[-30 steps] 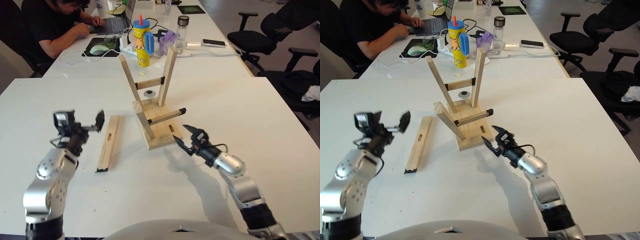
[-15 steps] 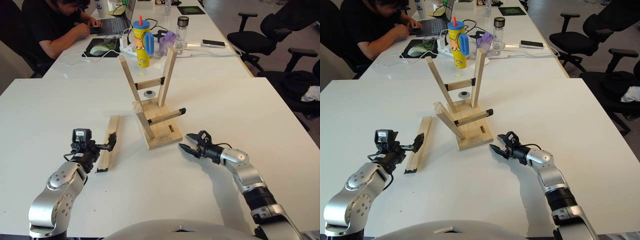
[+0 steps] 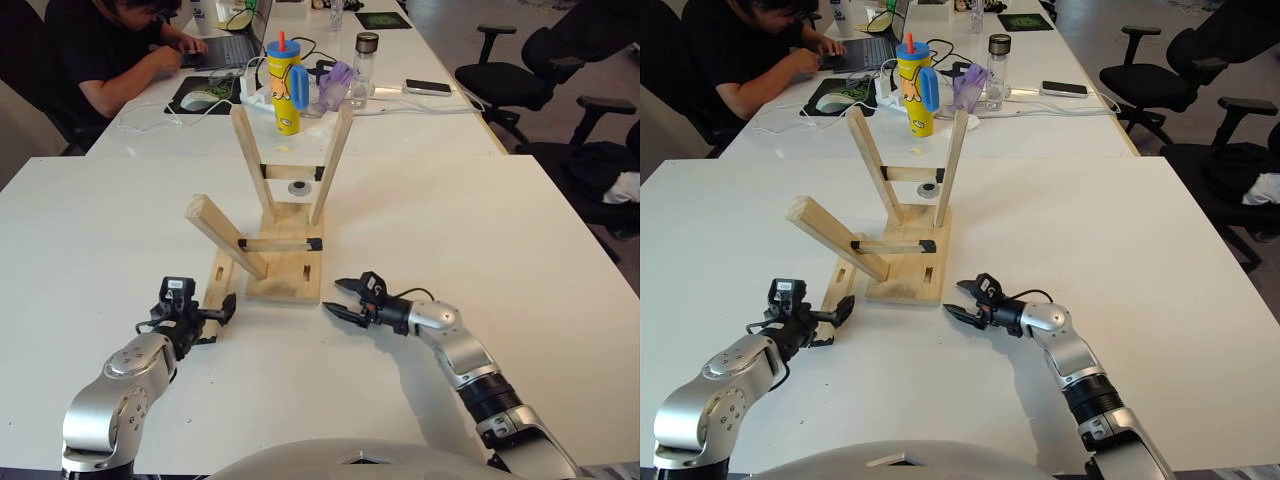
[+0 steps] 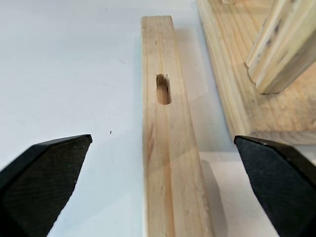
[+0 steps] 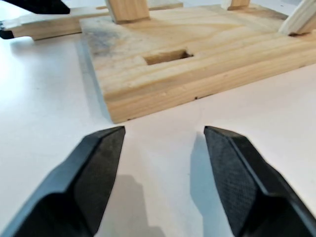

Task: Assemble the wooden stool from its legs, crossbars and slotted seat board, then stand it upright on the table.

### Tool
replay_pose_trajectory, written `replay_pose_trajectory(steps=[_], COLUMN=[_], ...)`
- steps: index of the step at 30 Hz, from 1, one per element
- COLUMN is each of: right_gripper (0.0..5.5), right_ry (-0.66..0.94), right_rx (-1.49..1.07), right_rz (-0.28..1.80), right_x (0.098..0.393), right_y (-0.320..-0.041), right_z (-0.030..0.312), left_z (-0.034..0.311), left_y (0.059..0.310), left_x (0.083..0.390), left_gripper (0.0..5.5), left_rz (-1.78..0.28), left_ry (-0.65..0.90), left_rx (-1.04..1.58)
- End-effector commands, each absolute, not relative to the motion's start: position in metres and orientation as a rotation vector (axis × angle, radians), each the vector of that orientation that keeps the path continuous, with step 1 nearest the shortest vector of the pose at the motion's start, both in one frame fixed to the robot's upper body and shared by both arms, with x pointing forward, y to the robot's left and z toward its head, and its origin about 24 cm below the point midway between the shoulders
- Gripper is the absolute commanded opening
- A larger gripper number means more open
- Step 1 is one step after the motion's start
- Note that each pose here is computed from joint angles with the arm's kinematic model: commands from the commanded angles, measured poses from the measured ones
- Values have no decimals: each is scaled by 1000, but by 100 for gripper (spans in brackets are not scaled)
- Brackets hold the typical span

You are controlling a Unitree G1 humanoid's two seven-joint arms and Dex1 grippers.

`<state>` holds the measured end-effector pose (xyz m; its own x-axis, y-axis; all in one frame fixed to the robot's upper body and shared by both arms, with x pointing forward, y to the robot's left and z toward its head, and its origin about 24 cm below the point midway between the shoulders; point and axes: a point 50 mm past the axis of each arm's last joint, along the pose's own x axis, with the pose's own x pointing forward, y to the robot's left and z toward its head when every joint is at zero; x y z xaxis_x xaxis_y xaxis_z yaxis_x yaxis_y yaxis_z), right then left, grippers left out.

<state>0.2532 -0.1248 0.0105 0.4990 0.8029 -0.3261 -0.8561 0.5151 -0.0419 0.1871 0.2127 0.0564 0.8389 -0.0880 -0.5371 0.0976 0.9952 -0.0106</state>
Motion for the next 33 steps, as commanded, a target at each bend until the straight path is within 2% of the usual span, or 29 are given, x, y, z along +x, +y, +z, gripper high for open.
replay_pose_trajectory(steps=[1, 4, 8, 12, 18, 23, 26, 29, 31, 33], right_gripper=[295, 295, 295, 295, 295, 295, 295, 295, 295, 295], right_ry=[339, 345, 331, 331, 329, 288, 270, 260, 251, 249], right_rx=[-229, -225, -202, -112, -56, -57, -65, -41, -22, 18], right_rz=[925, 890, 830, 715, 499, 320, 283, 284, 281, 281], right_x=[250, 247, 248, 254, 275, 293, 301, 304, 306, 307], right_y=[-142, -147, -151, -162, -189, -204, -210, -212, -214, -216], right_z=[2, 0, 3, 6, 14, 28, 36, 38, 39, 40], left_z=[47, 43, 38, 44, 45, 56, 66, 78, 100, 131], left_y=[218, 218, 218, 218, 216, 209, 214, 227, 241, 254], left_x=[180, 175, 175, 187, 199, 214, 227, 242, 258, 272], left_gripper=[538, 538, 478, 420, 334, 256, 213, 204, 204, 204], left_rz=[-95, -115, -139, -152, -181, -185, -116, -45, 16, 50], left_ry=[644, 690, 734, 706, 719, 658, 563, 487, 365, 173], left_rx=[62, 58, 43, 58, 5, -36, -62, -55, -59, -77])
